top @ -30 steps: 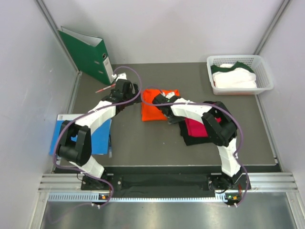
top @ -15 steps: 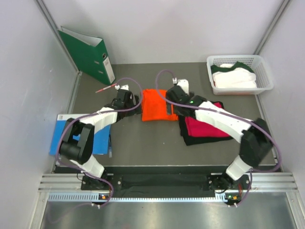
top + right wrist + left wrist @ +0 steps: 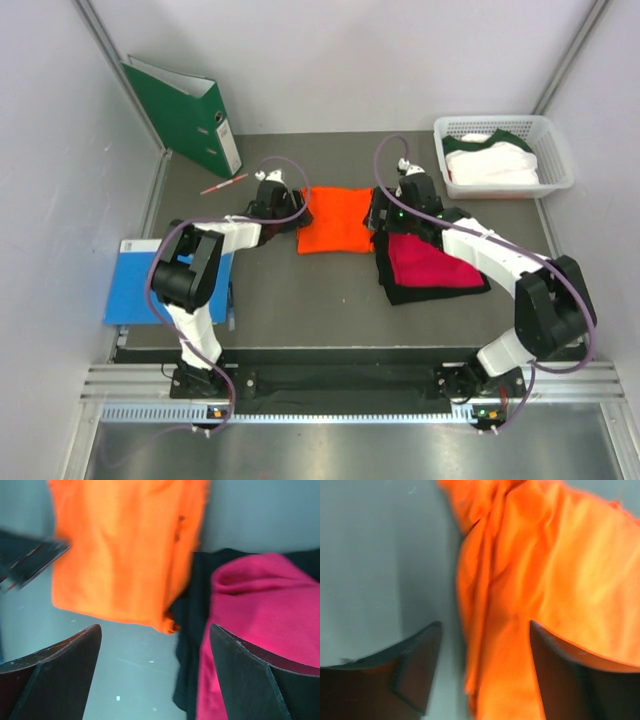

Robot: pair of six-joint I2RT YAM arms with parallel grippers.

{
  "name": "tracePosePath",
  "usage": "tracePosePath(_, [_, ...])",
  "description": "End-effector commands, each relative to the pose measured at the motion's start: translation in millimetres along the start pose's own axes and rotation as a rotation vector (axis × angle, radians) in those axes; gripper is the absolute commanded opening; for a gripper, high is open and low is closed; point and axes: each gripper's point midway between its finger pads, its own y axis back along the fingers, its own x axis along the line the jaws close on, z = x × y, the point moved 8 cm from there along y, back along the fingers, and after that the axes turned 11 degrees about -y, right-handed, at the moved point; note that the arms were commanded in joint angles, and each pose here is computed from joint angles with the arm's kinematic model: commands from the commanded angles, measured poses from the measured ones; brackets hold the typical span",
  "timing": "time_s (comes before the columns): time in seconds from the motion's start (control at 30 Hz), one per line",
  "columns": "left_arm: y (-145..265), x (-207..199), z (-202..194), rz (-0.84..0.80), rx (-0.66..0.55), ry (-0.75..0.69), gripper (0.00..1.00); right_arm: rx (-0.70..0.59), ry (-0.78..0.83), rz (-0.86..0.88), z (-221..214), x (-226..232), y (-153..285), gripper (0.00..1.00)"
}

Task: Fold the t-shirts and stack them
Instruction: Put the neatly folded tshirt into the corner of the board with the right arm

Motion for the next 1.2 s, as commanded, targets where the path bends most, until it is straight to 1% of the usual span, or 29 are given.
tracePosePath(0.0, [-25, -1, -18, -0.059, 0.099, 0.037, 0.61, 0.006, -0.027, 0.143, 10, 14, -10, 0.9])
tracePosePath(0.03, [-31, 1, -24, -0.054, 0.123, 0.046, 0.33, 0.016, -0.026, 0.185, 10, 17, -12, 0.9])
tracePosePath(0.07, [-34, 0, -26, -0.061, 0.132, 0.052, 0.2, 0.021, -0.027, 0.206, 11, 16, -13, 0.91])
tracePosePath(0.1, [-37, 0, -25, -0.062, 0.134, 0.061, 0.01, 0.031, -0.03, 0.224, 11, 16, -15, 0.91])
tracePosePath(0.13, [-40, 2, -30, -0.051, 0.15, 0.069, 0.0, 0.039, -0.029, 0.264, 11, 19, -16, 0.92])
tracePosePath(0.27, [-34, 11, -29, 0.028, 0.128, 0.074, 0.0, 0.059, -0.049, 0.284, 14, 17, -24, 0.93])
tracePosePath(0.3, [-30, 17, -31, 0.049, 0.13, 0.078, 0.0, 0.085, -0.053, 0.291, 11, 16, -27, 0.93])
tracePosePath(0.37, [-20, 19, -24, 0.071, 0.113, 0.078, 0.0, 0.068, -0.059, 0.34, 15, 18, -32, 0.93])
tracePosePath(0.4, [-16, 26, -23, 0.1, 0.107, 0.087, 0.0, 0.091, -0.066, 0.356, 11, 18, -37, 0.93])
tracePosePath(0.47, [-6, 30, -16, 0.116, 0.089, 0.083, 0.0, 0.094, -0.082, 0.383, 14, 20, -42, 0.93])
tracePosePath(0.5, [-4, 37, -14, 0.153, 0.076, 0.083, 0.0, 0.114, -0.087, 0.395, 13, 21, -48, 0.93])
tracePosePath(0.57, [2, 43, -9, 0.165, 0.062, 0.076, 0.0, 0.118, -0.099, 0.417, 14, 24, -54, 0.93])
tracePosePath(0.67, [0, 47, -3, 0.17, 0.082, 0.064, 0.0, 0.159, -0.119, 0.425, 9, 22, -70, 0.93])
tracePosePath(0.77, [-4, 49, -2, 0.165, 0.09, 0.052, 0.0, 0.159, -0.125, 0.434, 11, 23, -78, 0.94])
tracePosePath(0.8, [-3, 52, -7, 0.178, 0.119, 0.052, 0.0, 0.164, -0.126, 0.436, 11, 23, -82, 0.94])
tracePosePath(0.87, [-4, 52, -5, 0.181, 0.117, 0.051, 0.0, 0.174, -0.13, 0.432, 9, 21, -90, 0.93])
tracePosePath(0.97, [-3, 57, -4, 0.214, 0.114, 0.047, 0.0, 0.182, -0.135, 0.428, 10, 20, -97, 0.93])
tracePosePath(1.17, [4, 70, 1, 0.268, 0.111, 0.055, 0.0, 0.174, -0.135, 0.432, 15, 21, -97, 0.94])
